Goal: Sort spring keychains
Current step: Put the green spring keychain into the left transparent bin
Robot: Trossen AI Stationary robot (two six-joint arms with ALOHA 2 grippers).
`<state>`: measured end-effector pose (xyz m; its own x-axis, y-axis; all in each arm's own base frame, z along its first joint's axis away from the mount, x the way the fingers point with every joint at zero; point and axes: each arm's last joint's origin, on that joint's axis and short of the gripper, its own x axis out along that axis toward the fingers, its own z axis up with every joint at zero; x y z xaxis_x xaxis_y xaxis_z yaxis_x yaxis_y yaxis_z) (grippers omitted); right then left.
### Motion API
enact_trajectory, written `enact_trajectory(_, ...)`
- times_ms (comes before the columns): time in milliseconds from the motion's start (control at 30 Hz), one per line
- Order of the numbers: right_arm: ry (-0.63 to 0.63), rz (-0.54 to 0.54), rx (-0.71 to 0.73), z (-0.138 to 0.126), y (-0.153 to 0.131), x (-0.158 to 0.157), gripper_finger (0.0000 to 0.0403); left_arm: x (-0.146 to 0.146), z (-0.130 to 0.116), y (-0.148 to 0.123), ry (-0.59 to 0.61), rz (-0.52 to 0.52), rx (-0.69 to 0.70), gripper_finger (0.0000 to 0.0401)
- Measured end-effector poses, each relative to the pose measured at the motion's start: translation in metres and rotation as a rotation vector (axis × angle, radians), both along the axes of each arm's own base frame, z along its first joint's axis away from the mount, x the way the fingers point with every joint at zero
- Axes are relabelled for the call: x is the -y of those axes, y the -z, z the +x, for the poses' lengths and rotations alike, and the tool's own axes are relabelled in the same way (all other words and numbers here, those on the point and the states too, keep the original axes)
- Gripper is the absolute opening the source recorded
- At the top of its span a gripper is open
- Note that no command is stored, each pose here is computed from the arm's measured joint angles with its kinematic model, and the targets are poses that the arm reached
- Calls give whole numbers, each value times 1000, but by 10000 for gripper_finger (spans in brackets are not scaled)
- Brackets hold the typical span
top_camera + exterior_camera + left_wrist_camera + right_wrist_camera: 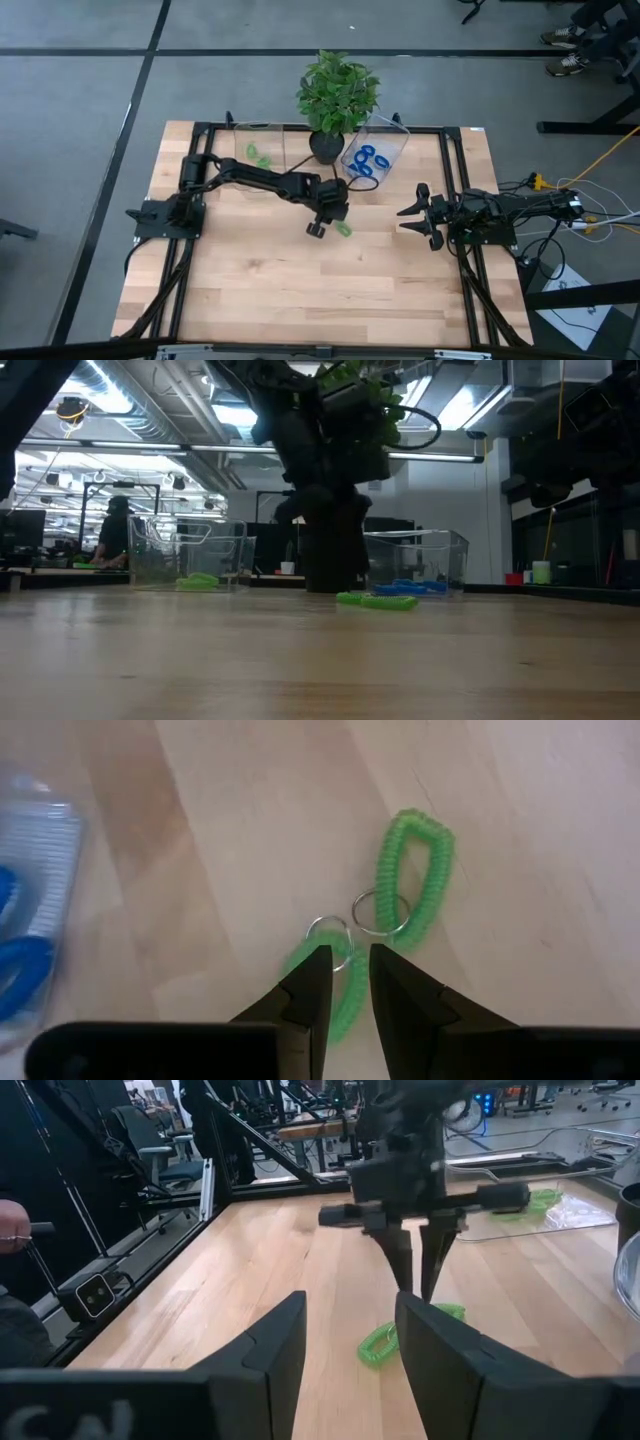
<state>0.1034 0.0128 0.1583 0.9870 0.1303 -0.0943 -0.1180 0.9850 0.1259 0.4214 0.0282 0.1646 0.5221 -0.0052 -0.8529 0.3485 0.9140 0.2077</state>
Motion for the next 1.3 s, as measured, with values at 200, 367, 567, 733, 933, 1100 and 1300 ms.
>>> enact_trajectory(200, 0, 0, -1, 0, 0, 0, 154, 0, 2, 24, -17, -8, -71, 66)
enact_trajectory(367, 0, 0, -1, 0, 0, 0, 154, 1, 4, 36, -68, -19, -99, 65)
enact_trajectory(567, 0, 0, -1, 0, 0, 0, 154, 1, 3, 35, -132, -51, -106, 58)
enact_trajectory(733, 0, 0, -1, 0, 0, 0, 154, 3, 1, 33, -233, -118, -111, 30)
enact_trajectory(933, 0, 0, -1, 0, 0, 0, 154, 9, -1, 27, -313, -164, -112, 10)
enact_trajectory(1100, 0, 0, -1, 0, 0, 0, 154, 16, -5, 10, -311, -177, -87, 14)
enact_trajectory(1300, 0, 0, 0, 0, 0, 0, 154, 18, -10, -15, -310, -183, -33, 12)
